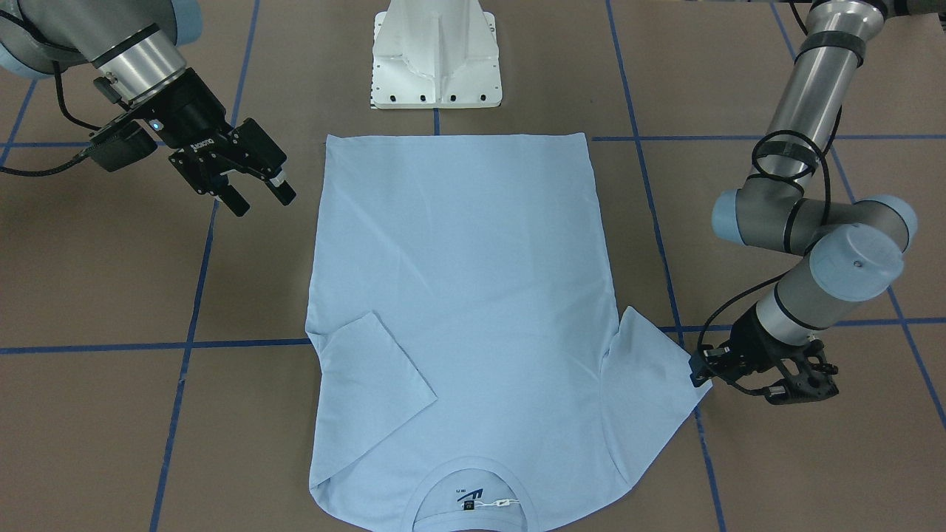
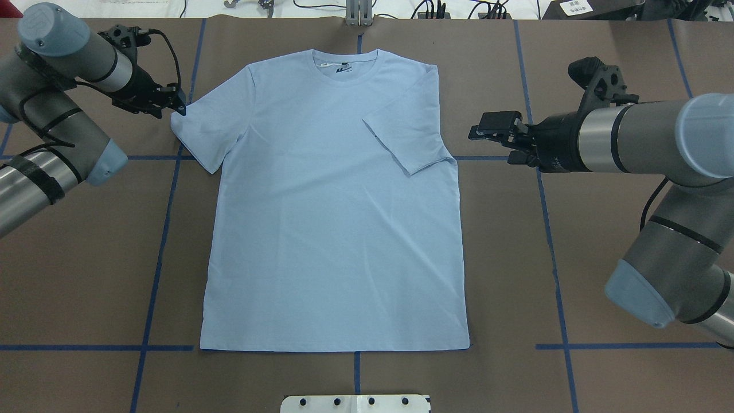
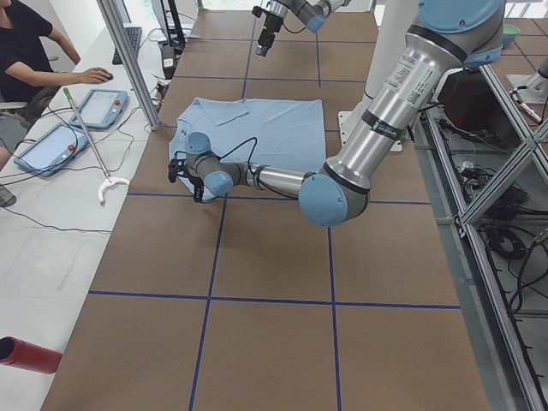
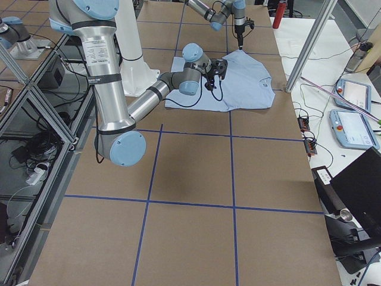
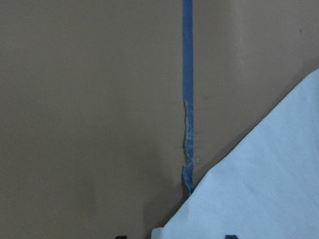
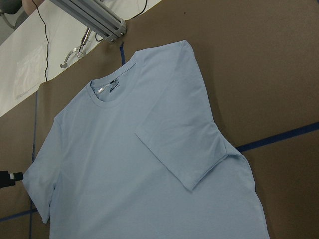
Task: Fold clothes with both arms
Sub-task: 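Release the sleeve and withdraw the right gripper while the left gripper approaches the other sleeve, then grasp the other sleeve with the left gripper and fold it inward over the shirt, then move both grippers to the hem corners nearest the robot and grasp them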
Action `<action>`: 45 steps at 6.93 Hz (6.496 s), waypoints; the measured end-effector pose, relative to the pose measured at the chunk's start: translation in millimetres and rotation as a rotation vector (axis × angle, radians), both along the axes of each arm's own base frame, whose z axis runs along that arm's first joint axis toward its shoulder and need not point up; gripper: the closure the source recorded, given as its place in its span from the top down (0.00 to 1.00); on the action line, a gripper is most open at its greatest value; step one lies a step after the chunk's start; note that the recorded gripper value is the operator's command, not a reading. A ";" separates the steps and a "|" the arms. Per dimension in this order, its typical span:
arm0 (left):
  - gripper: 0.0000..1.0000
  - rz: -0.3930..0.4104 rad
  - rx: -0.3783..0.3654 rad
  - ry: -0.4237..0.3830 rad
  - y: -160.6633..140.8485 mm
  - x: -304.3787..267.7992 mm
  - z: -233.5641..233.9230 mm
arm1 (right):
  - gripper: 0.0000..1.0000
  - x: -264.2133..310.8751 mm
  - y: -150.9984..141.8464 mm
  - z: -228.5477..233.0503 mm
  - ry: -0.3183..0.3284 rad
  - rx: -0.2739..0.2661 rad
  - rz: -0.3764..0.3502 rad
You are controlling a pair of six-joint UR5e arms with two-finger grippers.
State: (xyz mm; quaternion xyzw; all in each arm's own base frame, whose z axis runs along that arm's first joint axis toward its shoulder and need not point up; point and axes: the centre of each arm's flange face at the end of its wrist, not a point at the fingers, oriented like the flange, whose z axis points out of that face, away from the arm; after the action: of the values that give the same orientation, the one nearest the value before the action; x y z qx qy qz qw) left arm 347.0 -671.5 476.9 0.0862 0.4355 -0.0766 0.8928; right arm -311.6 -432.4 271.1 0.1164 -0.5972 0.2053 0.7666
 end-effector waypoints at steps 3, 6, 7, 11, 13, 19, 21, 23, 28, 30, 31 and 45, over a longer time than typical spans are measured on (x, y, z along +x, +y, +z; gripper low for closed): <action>0.00 -0.018 0.005 -0.024 4.3 9.6 4.4 | 1.00 -1.7 -1.3 2.2 0.004 -0.004 0.001; 0.00 -0.016 0.011 -0.018 4.6 12.6 -3.5 | 1.00 -4.6 -3.8 4.6 0.009 -0.009 0.001; 0.00 -0.034 0.007 0.009 4.2 13.7 -23.7 | 1.00 -5.4 -4.4 4.9 0.010 -0.010 0.001; 0.00 -0.140 -0.135 0.206 21.3 104.4 -161.6 | 1.00 -7.5 -6.0 8.3 0.015 -0.015 0.001; 0.77 -0.174 -0.136 0.217 15.5 143.0 -189.9 | 1.00 -10.7 -8.6 13.2 0.022 -0.023 0.001; 0.81 -0.099 -0.109 0.450 152.1 120.5 -257.4 | 0.95 -125.6 69.4 2.4 0.137 -0.146 0.011; 0.81 -0.092 -0.118 0.500 184.7 97.6 -269.6 | 0.88 -173.1 150.0 -12.1 0.265 -0.241 -0.017; 0.84 -0.098 -0.115 0.509 191.1 87.7 -269.1 | 0.85 -190.0 202.7 11.0 0.332 -0.357 -0.029; 0.84 -0.111 -0.122 0.497 193.2 80.7 -269.6 | 0.52 -200.0 248.9 67.2 0.425 -0.422 -0.033; 0.84 -0.118 -0.131 0.482 193.5 77.6 -259.2 | 0.00 -203.0 253.5 69.2 0.430 -0.419 -0.034; 0.84 -0.120 -0.133 0.479 193.4 76.7 -257.1 | 0.00 -203.0 253.7 68.4 0.427 -0.421 -0.033; 0.60 -0.127 -0.447 -0.141 468.8 132.7 -124.1 | 0.00 -176.1 244.4 29.8 0.337 -0.419 -0.030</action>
State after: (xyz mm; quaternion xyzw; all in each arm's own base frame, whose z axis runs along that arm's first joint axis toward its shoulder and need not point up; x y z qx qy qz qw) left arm 479.7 -202.7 352.9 -0.0812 0.3381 -0.2209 0.9112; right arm -487.7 -188.0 300.9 -0.0210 -0.4073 0.2908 0.8655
